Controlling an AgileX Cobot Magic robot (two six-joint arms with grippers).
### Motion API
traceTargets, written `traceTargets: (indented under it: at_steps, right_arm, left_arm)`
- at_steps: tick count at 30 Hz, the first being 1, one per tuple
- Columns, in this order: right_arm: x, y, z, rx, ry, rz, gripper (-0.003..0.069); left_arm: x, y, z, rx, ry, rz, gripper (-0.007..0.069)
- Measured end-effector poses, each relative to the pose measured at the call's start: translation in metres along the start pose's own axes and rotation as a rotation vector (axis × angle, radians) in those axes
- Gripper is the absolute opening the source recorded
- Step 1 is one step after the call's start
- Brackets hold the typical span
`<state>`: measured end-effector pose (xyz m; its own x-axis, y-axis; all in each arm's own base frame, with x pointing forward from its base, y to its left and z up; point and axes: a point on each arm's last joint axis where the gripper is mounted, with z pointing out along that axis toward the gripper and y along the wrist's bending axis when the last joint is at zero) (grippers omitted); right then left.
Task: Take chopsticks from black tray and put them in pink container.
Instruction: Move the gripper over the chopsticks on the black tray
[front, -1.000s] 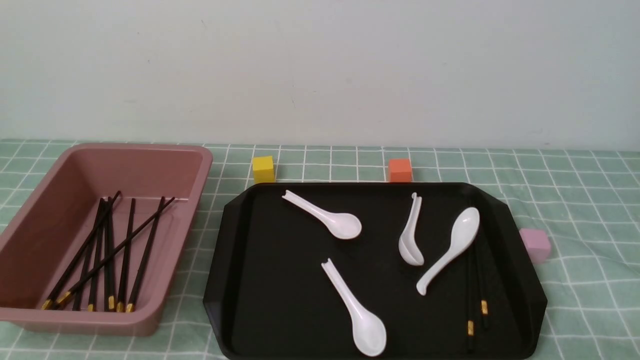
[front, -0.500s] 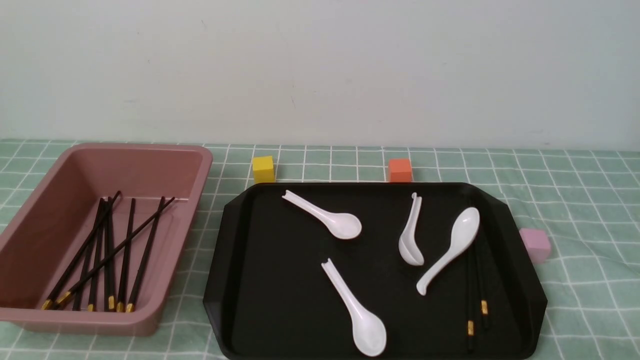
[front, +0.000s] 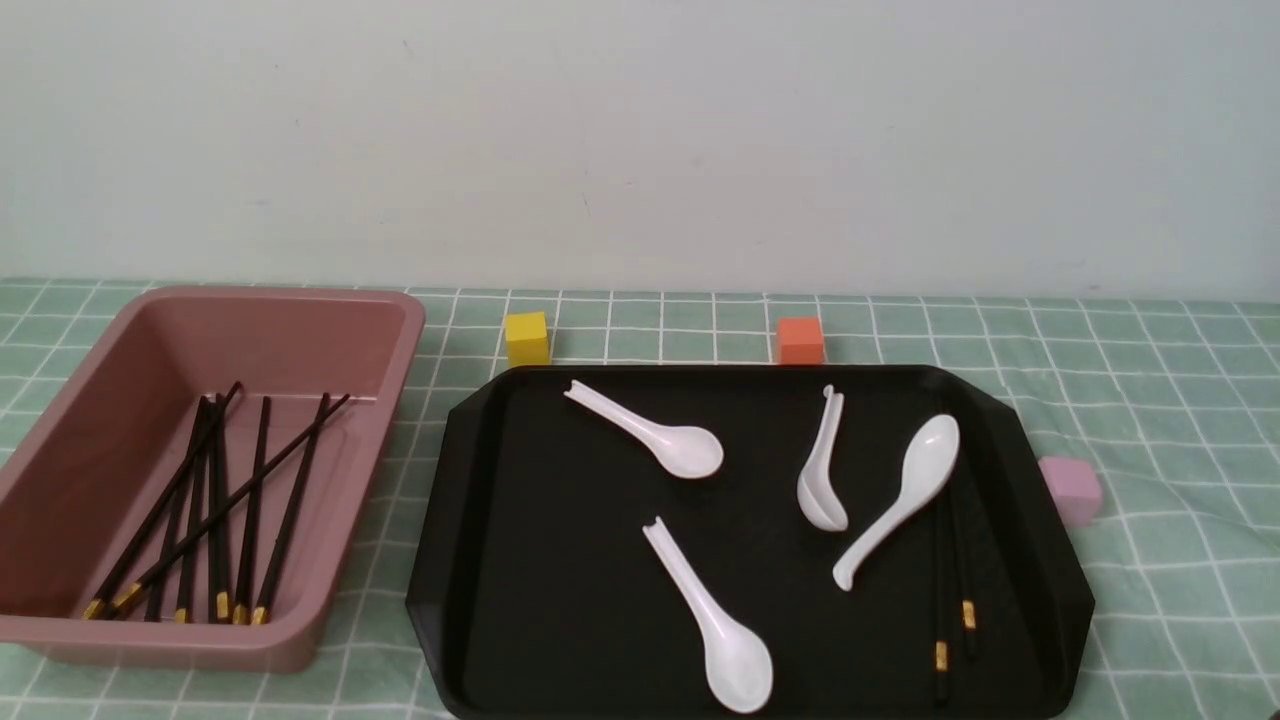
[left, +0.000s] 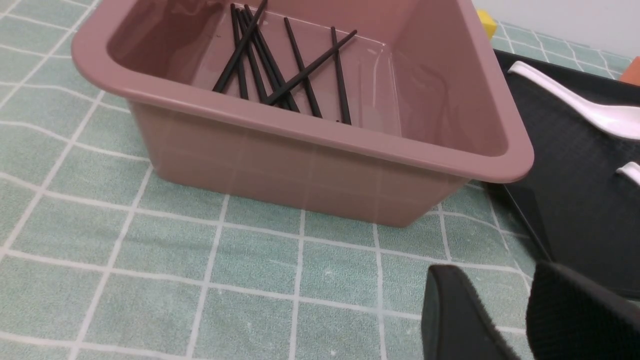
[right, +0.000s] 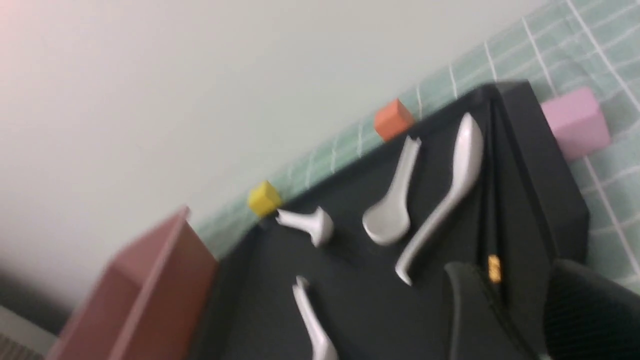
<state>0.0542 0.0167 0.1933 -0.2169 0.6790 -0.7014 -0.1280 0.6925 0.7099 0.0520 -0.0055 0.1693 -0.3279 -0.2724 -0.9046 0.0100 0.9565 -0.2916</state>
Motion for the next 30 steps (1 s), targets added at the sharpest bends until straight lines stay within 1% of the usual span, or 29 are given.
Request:
traceTargets:
  at_steps: [1,2,4,5,7,9,10,11,13,14,15,17,18,19,21,22,23,24,26,30]
  right_arm:
    - [-0.004,0.001,0.000,-0.014,-0.040,0.032,0.0240]
    - [-0.004,0.001,0.000,-0.015,-0.040,0.040,0.0240]
    - [-0.014,0.003,-0.001,-0.044,-0.149,0.124,0.0240]
    - [-0.017,0.003,-0.002,-0.051,-0.185,0.143,0.0240]
    - [-0.031,0.006,-0.006,-0.076,-0.332,0.169,0.0240]
    - [-0.045,0.016,-0.011,-0.103,-0.409,0.127,0.0227]
    - [-0.045,0.016,-0.011,-0.101,-0.409,0.121,0.0221]
    - [-0.058,0.029,-0.014,-0.115,-0.437,0.062,0.0197]
    - [-0.072,0.047,-0.011,-0.101,-0.411,-0.062,0.0130]
    - [-0.078,0.057,-0.006,-0.086,-0.359,-0.143,0.0092]
    - [-0.080,0.062,-0.003,-0.078,-0.322,-0.183,0.0069]
    - [-0.083,0.074,0.011,-0.054,-0.169,-0.291,0.0003]
    - [-0.081,0.081,0.022,-0.044,-0.025,-0.338,-0.0010]
    - [-0.078,0.082,0.031,-0.028,0.060,-0.357,-0.0010]
    - [-0.066,0.082,0.054,0.011,0.352,-0.382,-0.0006]
    - [-0.063,0.083,0.057,0.016,0.419,-0.383,-0.0003]
    - [-0.055,0.078,0.072,0.052,0.581,-0.374,0.0002]
    - [-0.051,0.077,0.077,0.063,0.660,-0.371,0.0003]
    - [-0.039,0.069,0.099,0.097,0.885,-0.363,0.0011]
    - [-0.029,0.065,0.126,0.083,1.135,-0.355,0.0025]
  left_arm:
    - [0.000,0.000,0.000,0.000,0.000,0.000,0.0239]
    - [0.000,0.000,0.000,0.000,0.000,0.000,0.0239]
    - [0.000,0.000,0.000,0.000,0.000,0.000,0.0239]
    - [0.000,0.000,0.000,0.000,0.000,0.000,0.0239]
    - [0.000,0.000,0.000,0.000,0.000,0.000,0.0239]
    - [0.000,0.000,0.000,0.000,0.000,0.000,0.0239]
    - [0.000,0.000,0.000,0.000,0.000,0.000,0.0239]
    - [0.000,0.000,0.000,0.000,0.000,0.000,0.0239]
    - [0.000,0.000,0.000,0.000,0.000,0.000,0.0239]
    - [0.000,0.000,0.000,0.000,0.000,0.000,0.0239]
    - [0.000,0.000,0.000,0.000,0.000,0.000,0.0239]
    - [0.000,0.000,0.000,0.000,0.000,0.000,0.0239]
    - [0.000,0.000,0.000,0.000,0.000,0.000,0.0239]
    - [0.000,0.000,0.000,0.000,0.000,0.000,0.0239]
    - [0.000,0.000,0.000,0.000,0.000,0.000,0.0239]
    - [0.000,0.000,0.000,0.000,0.000,0.000,0.0239]
    - [0.000,0.000,0.000,0.000,0.000,0.000,0.0239]
    - [0.000,0.000,0.000,0.000,0.000,0.000,0.0239]
    - [0.000,0.000,0.000,0.000,0.000,0.000,0.0239]
    - [0.000,0.000,0.000,0.000,0.000,0.000,0.0239]
